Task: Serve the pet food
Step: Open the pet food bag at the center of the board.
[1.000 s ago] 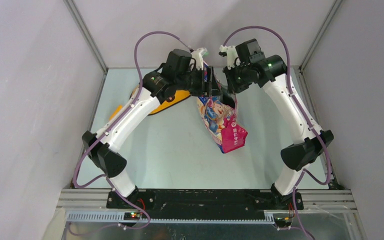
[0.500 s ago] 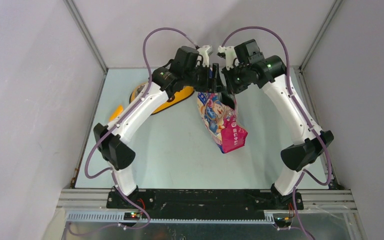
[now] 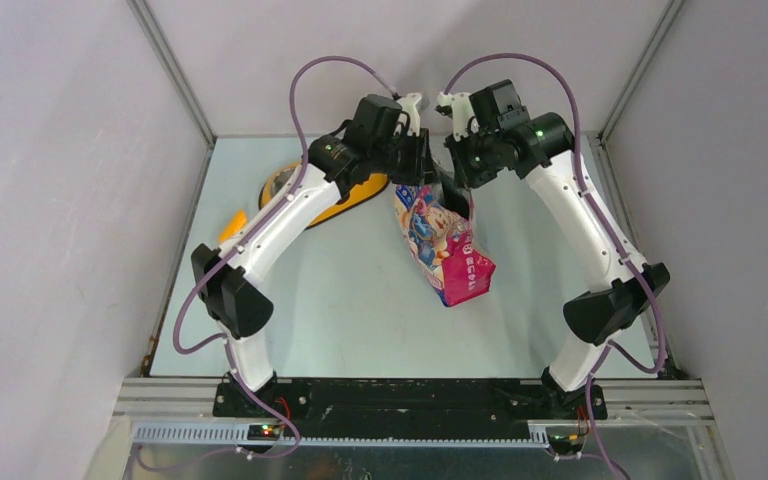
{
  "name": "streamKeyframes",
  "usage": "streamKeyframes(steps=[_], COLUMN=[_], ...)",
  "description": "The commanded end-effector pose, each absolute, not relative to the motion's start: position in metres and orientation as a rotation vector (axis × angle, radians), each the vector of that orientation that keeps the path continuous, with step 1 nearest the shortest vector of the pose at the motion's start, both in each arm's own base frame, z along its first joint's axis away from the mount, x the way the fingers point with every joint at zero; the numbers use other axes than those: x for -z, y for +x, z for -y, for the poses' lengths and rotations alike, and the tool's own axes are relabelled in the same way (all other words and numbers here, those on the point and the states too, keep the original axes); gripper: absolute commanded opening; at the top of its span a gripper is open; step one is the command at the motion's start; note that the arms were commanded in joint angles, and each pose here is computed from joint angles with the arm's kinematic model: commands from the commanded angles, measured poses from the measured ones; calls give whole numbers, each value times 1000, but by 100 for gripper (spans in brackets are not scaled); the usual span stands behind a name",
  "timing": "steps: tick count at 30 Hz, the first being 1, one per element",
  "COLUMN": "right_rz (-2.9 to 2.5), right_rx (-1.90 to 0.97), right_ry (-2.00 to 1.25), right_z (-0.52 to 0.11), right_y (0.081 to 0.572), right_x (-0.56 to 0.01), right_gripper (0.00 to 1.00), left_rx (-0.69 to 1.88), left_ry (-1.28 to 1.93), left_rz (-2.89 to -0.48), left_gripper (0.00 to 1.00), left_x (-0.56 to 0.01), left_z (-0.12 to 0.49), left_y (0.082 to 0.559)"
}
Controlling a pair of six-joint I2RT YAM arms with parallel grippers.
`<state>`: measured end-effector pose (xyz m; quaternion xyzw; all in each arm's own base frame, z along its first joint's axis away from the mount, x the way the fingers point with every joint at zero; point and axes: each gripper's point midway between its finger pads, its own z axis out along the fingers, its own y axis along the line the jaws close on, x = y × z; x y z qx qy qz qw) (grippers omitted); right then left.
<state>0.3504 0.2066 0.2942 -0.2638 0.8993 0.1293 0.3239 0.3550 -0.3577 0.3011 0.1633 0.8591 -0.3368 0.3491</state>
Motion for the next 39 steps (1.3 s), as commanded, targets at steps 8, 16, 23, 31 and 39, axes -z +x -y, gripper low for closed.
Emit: streamKeyframes(steps=[8, 16, 23, 31, 39], right_rz=[-2235, -2227, -2215, -2209, -2203], right_rx=[-289, -230, -176, -175, -296], right_ry=[-652, -613, -563, -560, -640], right_z=[-199, -189, -181, -180, -201], right_y=[354, 360, 367, 368, 365], right_x=[-330, -333, -339, -342, -339], right_gripper=[3, 2, 2, 3, 33], left_rx=[893, 842, 758, 707, 733], left_ry=[425, 388, 338, 329, 360], left_rz=[-2172, -2095, -2091, -2097, -2108], left_gripper=[5, 0, 0, 0, 48], left_x=[-322, -358, -364, -365, -359], left_z=[358, 337, 321, 318, 326], left_y=[353, 346, 345, 341, 339])
